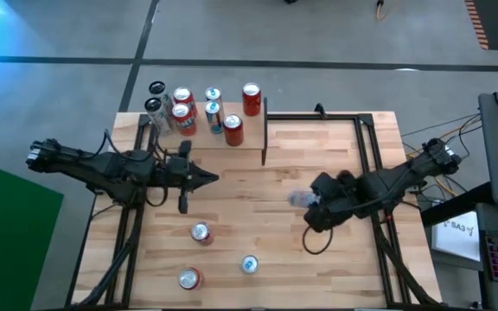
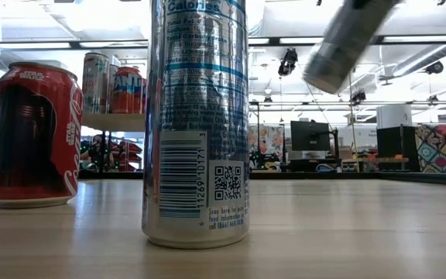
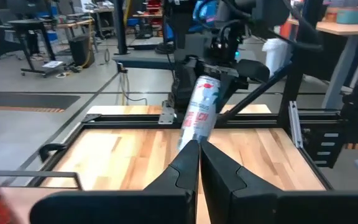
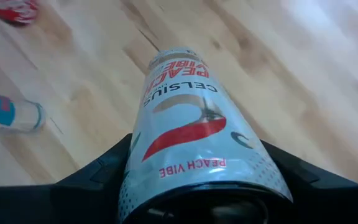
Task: Place canned beverage on shelf
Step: Put the white pink soda can on the shelf aligned with the other white pink soda cans
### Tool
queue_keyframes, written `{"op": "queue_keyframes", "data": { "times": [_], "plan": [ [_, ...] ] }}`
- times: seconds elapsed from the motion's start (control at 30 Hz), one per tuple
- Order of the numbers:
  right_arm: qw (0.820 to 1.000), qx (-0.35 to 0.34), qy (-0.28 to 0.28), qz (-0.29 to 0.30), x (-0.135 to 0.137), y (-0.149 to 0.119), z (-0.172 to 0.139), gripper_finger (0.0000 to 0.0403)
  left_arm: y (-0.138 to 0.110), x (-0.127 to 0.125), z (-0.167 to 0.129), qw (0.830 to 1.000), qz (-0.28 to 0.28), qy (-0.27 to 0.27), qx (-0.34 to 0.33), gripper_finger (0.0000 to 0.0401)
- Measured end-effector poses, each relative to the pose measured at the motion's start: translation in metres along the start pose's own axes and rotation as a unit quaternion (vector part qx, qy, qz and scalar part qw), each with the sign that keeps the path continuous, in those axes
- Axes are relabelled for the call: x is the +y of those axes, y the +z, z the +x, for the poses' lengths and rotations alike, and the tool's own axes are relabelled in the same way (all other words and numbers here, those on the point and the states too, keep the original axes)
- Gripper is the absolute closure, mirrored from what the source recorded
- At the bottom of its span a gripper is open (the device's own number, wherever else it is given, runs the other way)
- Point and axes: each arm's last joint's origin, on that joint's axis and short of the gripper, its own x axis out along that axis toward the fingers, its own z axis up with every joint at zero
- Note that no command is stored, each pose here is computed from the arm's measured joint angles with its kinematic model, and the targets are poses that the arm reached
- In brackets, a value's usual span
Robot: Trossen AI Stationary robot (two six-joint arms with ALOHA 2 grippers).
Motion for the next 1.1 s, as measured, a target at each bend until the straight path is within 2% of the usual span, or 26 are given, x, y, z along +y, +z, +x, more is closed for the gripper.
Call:
{"op": "queue_keyframes", "data": {
  "times": [0.13,0.23,0.37,0.5,0.77,0.93,1.1],
  "plan": [
    [0.995,-0.035,0.021,-0.089,0.011,0.017,0.006,0.0165,-0.006,-0.006,0.015,1.0,-0.004,-0.029,0.01,0.0391],
    [0.982,-0.063,0.033,-0.174,0.019,0.024,0.01,0.0165,-0.013,-0.011,0.027,0.998,-0.002,-0.057,0.028,0.0369],
    [0.954,-0.097,0.031,-0.281,0.027,0.028,0.014,0.0165,-0.024,-0.02,0.044,0.996,0.003,-0.075,0.049,0.0323],
    [0.925,-0.133,0.03,-0.354,0.032,0.033,0.012,0.0165,-0.032,-0.026,0.061,0.996,0.005,-0.081,0.048,0.0268],
    [0.891,-0.185,0.043,-0.413,0.04,0.04,0.007,0.0165,-0.047,-0.033,0.088,0.996,0.016,-0.074,0.045,0.0168],
    [0.883,-0.196,0.047,-0.423,0.042,0.041,0.006,0.0165,-0.057,-0.034,0.099,0.996,0.023,-0.061,0.054,0.0132],
    [0.881,-0.197,0.046,-0.428,0.043,0.042,0.006,0.0165,-0.062,-0.031,0.11,0.999,0.021,-0.025,0.043,0.0117]
  ]
}}
